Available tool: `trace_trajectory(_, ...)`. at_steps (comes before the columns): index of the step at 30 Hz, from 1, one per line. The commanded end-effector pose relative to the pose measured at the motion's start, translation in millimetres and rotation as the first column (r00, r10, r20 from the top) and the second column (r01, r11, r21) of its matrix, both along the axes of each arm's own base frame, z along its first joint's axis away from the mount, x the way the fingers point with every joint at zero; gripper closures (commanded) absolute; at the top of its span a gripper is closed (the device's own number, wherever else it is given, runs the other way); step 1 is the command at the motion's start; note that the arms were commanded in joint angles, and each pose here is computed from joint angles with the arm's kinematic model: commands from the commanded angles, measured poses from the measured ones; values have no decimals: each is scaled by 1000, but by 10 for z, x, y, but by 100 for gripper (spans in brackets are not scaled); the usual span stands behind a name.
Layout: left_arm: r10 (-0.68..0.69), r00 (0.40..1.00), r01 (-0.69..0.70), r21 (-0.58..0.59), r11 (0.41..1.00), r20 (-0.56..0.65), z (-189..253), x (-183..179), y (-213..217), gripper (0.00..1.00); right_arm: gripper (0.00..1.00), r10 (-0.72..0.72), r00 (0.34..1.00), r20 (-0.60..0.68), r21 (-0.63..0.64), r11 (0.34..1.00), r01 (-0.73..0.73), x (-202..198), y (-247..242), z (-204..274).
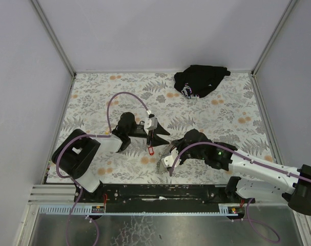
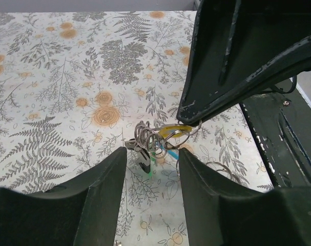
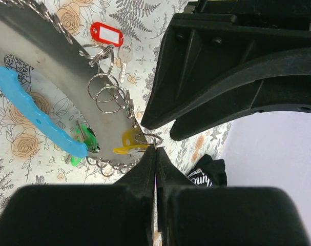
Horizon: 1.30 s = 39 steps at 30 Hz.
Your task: Put the keys on the keyring
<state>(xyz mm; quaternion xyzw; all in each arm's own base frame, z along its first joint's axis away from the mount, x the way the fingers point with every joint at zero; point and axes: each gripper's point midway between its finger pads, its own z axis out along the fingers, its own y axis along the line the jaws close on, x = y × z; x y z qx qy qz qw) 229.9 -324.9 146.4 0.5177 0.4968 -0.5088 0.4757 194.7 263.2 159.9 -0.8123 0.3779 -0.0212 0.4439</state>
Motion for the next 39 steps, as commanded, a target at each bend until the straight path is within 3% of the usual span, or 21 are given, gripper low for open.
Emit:
trace_trajectory(1,-53,998,53,-11,999,37,69,-22,-35,56,100,30,999,44,70,997,-33,24,152,318)
trace_trajectory(15,-116,993,116,-7,993,25,63,-126,-161,60,100,54,998,38,67,996,-57,5,198,343)
trace_trajectory(18,-118,993,118,9,993,15,21,-126,-156,69,100,49,998,39,59,997,-51,12,182,339)
trace_trajectory(25,-105,994,104,27,994,29,28,-124,-136,99,100,12,999,40,46,999,-14,23,81,316)
trace_trajectory(32,13,1000,-12,31,999,-8,65,-18,-98,100,100,-41,999,-1,40,998,42,-21,-64,196)
trace_trajectory(39,190,974,-197,-45,979,-122,239,137,-46,100,100,-82,995,-56,69,994,86,-75,-128,28)
